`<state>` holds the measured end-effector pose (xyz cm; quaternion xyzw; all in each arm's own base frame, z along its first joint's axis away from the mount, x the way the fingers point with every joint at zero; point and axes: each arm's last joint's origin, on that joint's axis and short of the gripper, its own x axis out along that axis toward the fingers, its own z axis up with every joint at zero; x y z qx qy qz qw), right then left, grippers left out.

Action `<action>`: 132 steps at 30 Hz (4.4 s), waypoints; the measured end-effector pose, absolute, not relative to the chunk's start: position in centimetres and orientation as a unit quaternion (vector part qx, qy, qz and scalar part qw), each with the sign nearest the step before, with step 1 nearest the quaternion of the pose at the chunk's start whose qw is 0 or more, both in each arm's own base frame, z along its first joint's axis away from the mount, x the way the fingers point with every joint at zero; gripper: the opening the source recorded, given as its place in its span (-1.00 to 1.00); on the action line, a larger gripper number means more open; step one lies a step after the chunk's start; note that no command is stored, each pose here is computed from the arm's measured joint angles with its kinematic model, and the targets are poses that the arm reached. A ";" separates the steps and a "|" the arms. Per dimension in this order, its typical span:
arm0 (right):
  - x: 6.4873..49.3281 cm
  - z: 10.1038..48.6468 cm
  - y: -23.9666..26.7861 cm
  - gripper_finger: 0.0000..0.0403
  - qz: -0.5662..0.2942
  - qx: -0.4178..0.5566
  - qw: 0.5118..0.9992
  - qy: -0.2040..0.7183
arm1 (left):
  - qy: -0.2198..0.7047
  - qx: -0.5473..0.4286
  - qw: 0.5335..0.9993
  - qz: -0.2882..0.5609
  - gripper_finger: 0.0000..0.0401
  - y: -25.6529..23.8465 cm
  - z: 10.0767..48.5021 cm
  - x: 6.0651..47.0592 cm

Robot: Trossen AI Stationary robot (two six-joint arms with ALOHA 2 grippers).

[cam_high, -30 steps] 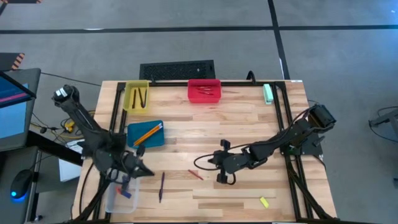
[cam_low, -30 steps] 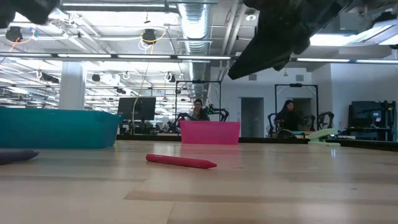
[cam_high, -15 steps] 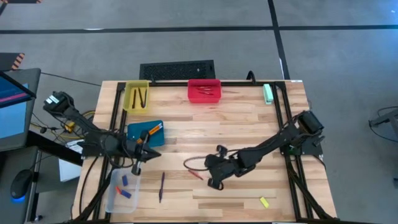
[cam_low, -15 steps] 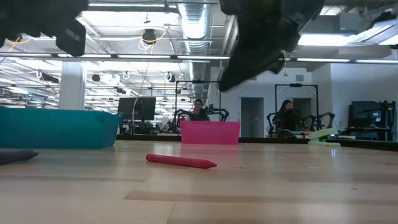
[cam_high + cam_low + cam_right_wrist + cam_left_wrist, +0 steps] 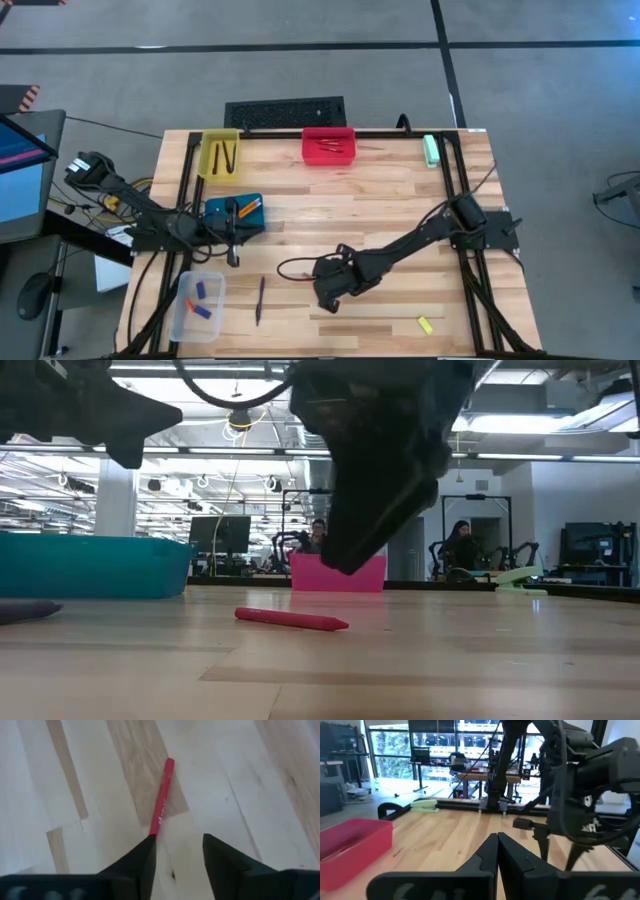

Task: Sort crayons/erasers/pens/pencils in bins
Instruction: Put the red crayon into the red bin

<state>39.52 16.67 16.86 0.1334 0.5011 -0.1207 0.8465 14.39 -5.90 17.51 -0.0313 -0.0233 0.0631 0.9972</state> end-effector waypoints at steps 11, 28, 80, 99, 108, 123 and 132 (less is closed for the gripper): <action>41.3 14.7 17.2 -0.13 -0.132 0.124 0.835 0.519 | -0.016 -0.033 0.997 0.063 -1.00 -5.9 17.4 14.4; 42.0 14.1 17.0 -0.15 -0.078 0.013 0.855 0.513 | -0.015 -0.033 0.998 0.060 -1.00 -5.9 17.3 14.4; 43.2 14.2 10.6 -0.68 -0.033 0.055 0.797 0.600 | -0.015 -0.042 0.997 0.059 -1.00 -5.9 17.3 14.4; 40.7 19.5 7.6 -0.68 -0.114 0.005 0.806 0.581 | -0.018 -0.034 0.998 0.046 -1.00 -6.2 17.4 14.3; 42.2 16.7 5.7 -0.12 -0.050 0.001 0.814 0.579 | -0.015 -0.032 0.998 0.047 -1.00 -6.3 17.3 14.3; 43.4 13.6 3.2 -0.32 -0.061 -0.003 0.803 0.593 | -0.006 -0.026 0.998 0.058 -1.00 -6.2 17.1 14.3; 43.3 13.3 3.0 -0.65 -0.049 0.010 0.796 0.603 | -0.006 -0.026 0.998 0.058 -1.00 -6.2 17.1 14.3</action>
